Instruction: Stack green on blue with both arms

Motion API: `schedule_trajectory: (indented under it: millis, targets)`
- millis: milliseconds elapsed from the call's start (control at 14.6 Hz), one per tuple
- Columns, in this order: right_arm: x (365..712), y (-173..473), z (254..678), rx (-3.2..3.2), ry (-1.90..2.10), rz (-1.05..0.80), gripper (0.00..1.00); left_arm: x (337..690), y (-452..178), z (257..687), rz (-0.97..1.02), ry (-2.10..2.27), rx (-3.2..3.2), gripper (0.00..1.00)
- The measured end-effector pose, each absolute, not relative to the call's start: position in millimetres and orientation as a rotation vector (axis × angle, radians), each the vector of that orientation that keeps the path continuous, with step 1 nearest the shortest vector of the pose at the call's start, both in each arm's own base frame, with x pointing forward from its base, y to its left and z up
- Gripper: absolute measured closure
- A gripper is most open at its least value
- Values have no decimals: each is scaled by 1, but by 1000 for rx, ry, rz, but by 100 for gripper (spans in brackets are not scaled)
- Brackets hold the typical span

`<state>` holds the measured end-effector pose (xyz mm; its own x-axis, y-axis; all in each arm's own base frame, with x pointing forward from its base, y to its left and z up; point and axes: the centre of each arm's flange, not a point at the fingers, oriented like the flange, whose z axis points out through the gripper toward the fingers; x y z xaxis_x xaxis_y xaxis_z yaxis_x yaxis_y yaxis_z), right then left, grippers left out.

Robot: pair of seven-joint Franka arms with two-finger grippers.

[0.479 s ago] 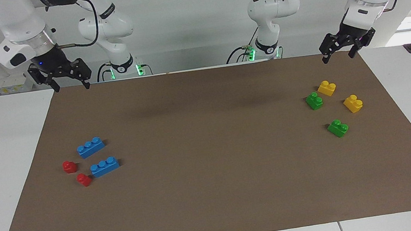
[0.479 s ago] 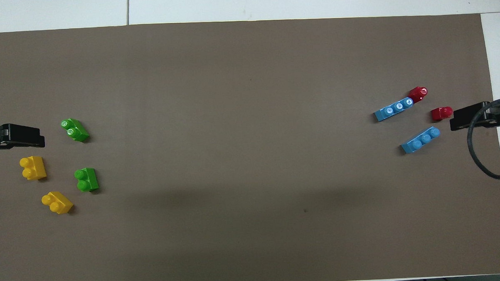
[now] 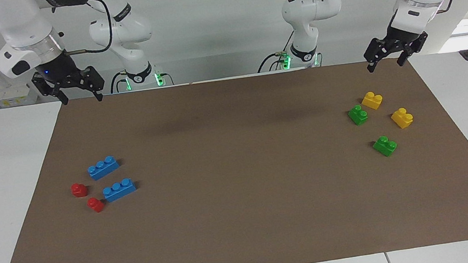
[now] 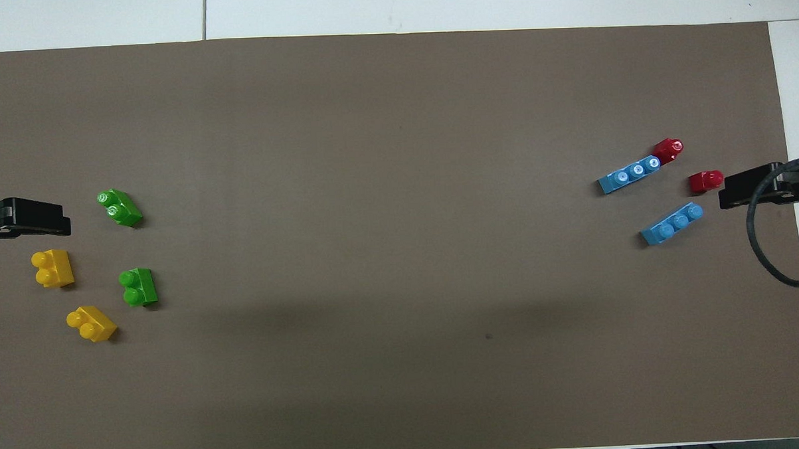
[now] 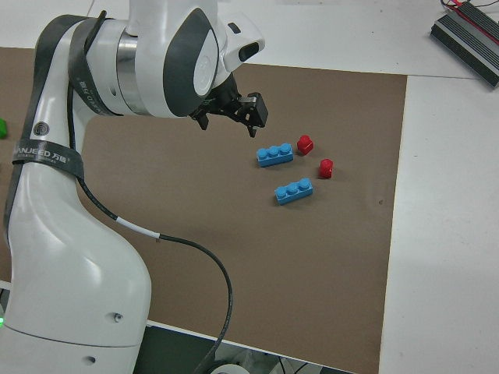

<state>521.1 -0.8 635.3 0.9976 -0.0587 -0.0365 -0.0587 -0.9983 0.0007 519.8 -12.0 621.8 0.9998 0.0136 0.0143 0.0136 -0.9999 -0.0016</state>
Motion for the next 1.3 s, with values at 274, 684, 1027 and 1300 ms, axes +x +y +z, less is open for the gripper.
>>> schedule_trajectory:
  millis: [274, 684, 1027, 1300]
  targets:
    - [521, -1, 636, -3139, 93, 56, 0, 520, -12, 622, -22, -22, -3140, 0]
    - [520, -2, 637, -3139, 95, 51, 0, 520, -10, 622, -22, -29, -3140, 0]
    - [525, -6, 641, -3136, 162, -17, 0, 520, -6, 620, -18, -174, -3136, 0]
    - [527, -11, 640, -3102, 467, -38, 0, 519, -6, 616, -8, -294, -3127, 0]
